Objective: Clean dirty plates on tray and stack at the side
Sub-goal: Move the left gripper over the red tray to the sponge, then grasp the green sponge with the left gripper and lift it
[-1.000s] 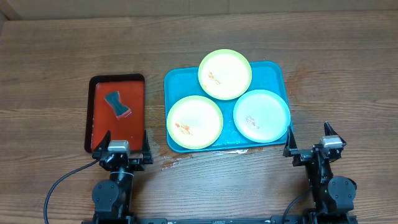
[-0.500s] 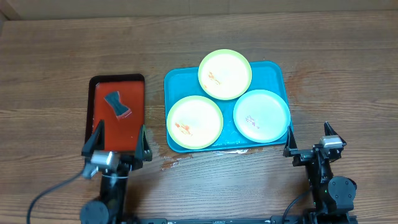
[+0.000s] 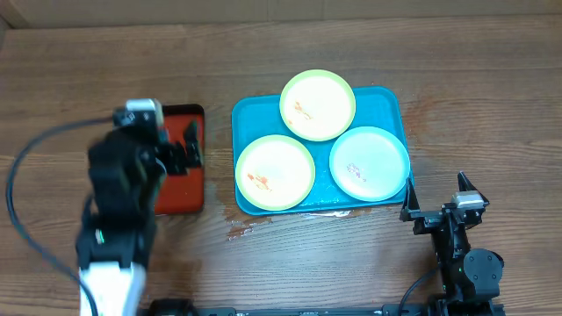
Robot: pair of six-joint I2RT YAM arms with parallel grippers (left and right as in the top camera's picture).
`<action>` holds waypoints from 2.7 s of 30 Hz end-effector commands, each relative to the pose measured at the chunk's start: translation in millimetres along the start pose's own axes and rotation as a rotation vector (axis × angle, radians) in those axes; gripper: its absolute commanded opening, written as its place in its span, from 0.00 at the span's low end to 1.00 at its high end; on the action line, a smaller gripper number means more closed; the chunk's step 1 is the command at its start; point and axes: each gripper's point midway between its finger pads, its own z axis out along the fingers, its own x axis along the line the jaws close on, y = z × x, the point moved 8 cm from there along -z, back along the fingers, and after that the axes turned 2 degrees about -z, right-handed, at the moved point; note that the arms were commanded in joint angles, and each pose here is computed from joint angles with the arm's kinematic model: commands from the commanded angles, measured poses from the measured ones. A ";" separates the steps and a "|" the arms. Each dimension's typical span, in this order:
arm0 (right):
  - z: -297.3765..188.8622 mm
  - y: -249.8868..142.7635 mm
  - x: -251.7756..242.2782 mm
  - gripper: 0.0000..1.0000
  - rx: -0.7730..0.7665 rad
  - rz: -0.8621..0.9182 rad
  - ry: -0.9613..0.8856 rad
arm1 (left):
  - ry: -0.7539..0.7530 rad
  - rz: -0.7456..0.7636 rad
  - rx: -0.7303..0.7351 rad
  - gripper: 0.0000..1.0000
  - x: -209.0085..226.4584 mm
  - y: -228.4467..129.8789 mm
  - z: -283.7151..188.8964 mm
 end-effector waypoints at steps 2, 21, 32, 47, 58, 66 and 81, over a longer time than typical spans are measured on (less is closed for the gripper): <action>0.2 -2.0 -1.4 1.00 -0.003 -0.004 -0.015 | 0.074 -0.175 0.156 1.00 21.6 29.0 27.5; 0.2 -2.1 -1.4 1.00 -0.003 -0.004 -0.015 | 0.478 -0.516 0.479 1.00 88.2 -58.7 156.1; 0.2 -2.1 -1.4 1.00 -0.003 -0.004 -0.015 | 0.496 -0.558 0.526 0.90 97.6 -101.5 207.0; 0.2 -2.0 -1.4 1.00 -0.003 -0.004 -0.015 | 0.465 -0.555 0.514 0.36 95.6 -116.3 230.9; 0.2 -2.0 -1.4 1.00 -0.003 -0.004 -0.015 | 0.487 -0.542 0.601 1.00 93.4 -112.4 217.4; 0.2 -2.0 -1.4 1.00 -0.003 -0.004 -0.015 | 0.334 -0.556 0.726 0.89 75.3 -95.1 208.7; 0.2 -2.0 -1.4 1.00 -0.003 -0.004 -0.015 | 0.424 -0.528 0.801 0.99 80.5 -107.0 197.3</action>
